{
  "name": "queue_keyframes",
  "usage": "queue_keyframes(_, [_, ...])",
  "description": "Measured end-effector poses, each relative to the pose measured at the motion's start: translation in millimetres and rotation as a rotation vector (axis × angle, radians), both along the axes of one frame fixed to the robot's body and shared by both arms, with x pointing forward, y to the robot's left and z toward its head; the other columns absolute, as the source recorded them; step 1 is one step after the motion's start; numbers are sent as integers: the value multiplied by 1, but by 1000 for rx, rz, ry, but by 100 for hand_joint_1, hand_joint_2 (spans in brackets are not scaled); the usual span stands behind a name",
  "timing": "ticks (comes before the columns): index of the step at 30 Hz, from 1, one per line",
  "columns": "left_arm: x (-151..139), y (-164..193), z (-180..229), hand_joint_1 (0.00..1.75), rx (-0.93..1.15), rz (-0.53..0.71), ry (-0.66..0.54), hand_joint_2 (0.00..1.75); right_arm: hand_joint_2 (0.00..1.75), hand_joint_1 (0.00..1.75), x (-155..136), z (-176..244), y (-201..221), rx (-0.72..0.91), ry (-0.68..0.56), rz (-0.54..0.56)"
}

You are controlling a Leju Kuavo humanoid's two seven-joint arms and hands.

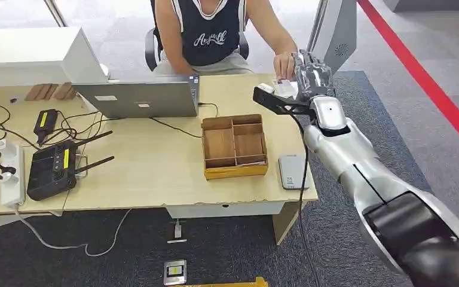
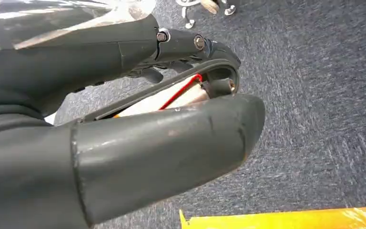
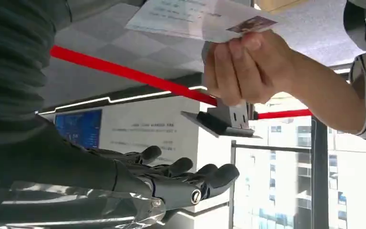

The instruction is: Pass the card to the sensor for recognition and then transmit it.

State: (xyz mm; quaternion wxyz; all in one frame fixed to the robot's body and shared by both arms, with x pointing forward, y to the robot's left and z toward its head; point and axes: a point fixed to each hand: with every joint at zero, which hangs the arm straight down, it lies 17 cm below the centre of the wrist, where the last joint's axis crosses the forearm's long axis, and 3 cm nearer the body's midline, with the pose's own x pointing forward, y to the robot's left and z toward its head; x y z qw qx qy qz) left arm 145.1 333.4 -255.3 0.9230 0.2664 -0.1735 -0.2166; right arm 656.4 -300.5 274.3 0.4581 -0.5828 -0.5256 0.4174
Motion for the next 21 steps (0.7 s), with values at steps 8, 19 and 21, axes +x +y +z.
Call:
queue_keyframes(8, [1,2,0,0,1,-26,-5,0,175,0,0,-4,15,-14,2,21])
queue_keyframes(19, [2,3,0,0,0,-37,-7,0,175,0,0,-5,23,-17,-9,50])
queue_keyframes(21, [2,2,0,0,-5,-44,-7,0,175,0,-1,-2,25,-11,-25,60])
